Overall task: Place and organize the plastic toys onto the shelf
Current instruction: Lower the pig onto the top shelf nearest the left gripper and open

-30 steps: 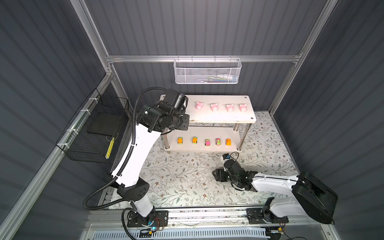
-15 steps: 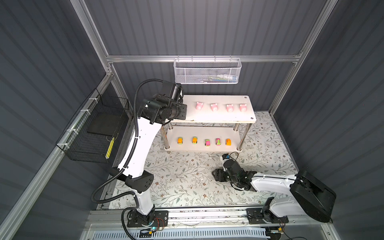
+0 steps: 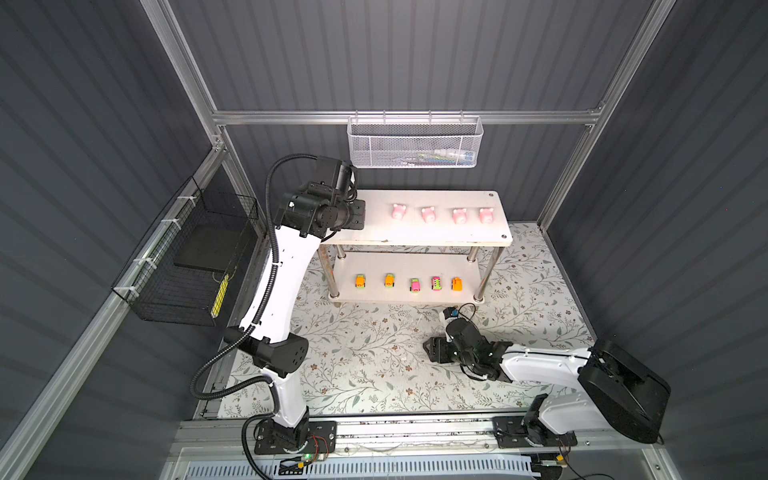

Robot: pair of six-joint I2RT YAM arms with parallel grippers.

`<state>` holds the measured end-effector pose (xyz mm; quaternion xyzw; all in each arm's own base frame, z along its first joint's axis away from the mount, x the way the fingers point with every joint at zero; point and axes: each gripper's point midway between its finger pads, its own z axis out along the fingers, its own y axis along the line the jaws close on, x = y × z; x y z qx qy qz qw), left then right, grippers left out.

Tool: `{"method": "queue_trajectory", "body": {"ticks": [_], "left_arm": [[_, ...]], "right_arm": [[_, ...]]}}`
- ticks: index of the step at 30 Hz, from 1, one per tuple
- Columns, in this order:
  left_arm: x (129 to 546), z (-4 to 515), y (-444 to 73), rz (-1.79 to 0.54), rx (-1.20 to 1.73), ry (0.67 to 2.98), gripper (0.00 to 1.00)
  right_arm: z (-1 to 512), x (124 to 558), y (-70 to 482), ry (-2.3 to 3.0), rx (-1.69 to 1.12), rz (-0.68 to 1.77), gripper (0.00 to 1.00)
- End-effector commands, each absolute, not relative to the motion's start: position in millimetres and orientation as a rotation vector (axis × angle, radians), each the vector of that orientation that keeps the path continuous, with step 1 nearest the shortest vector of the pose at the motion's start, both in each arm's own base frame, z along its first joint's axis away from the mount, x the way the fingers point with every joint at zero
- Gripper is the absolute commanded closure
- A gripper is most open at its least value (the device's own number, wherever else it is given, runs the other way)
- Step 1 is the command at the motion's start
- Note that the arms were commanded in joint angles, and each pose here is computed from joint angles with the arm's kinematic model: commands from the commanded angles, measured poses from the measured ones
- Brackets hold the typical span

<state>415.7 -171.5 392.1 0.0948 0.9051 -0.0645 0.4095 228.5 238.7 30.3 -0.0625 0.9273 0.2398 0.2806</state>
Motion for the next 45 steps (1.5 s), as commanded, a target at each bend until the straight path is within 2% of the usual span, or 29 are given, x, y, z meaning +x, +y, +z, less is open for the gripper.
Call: {"method": "queue_trajectory", "body": {"ticks": [1, 7, 15, 23, 33, 41, 45], "left_arm": [[421.6, 397.6, -172.5, -0.172, 0.259, 2.254, 0.71], [428.8, 389.8, -170.9, -0.163, 0.253, 2.269, 0.71], [435.0, 382.2, -171.3, -0.165, 0.249, 2.285, 0.70], [439.2, 379.6, -170.0, -0.166, 0.239, 2.288, 0.67], [440.6, 386.1, -169.4, -0.185, 0.221, 2.267, 0.58], [436.1, 409.9, -175.1, -0.258, 0.222, 2.193, 0.48], [432.5, 424.2, -180.7, -0.338, 0.227, 2.147, 0.46]], "right_arm": [[29.1, 230.3, 238.8, 2.499, -0.160, 0.631, 0.28], [31.6, 229.6, 240.2, 2.490, -0.172, 0.645, 0.29], [60.7, 230.7, 243.8, 2.396, -0.195, 0.700, 0.29], [75.0, 231.4, 237.8, 2.359, -0.193, 0.683, 0.29], [74.5, 231.4, 237.7, 2.361, -0.190, 0.684, 0.29], [74.9, 231.6, 238.8, 2.360, -0.191, 0.689, 0.29], [73.7, 231.9, 240.0, 2.364, -0.192, 0.690, 0.29]]}}
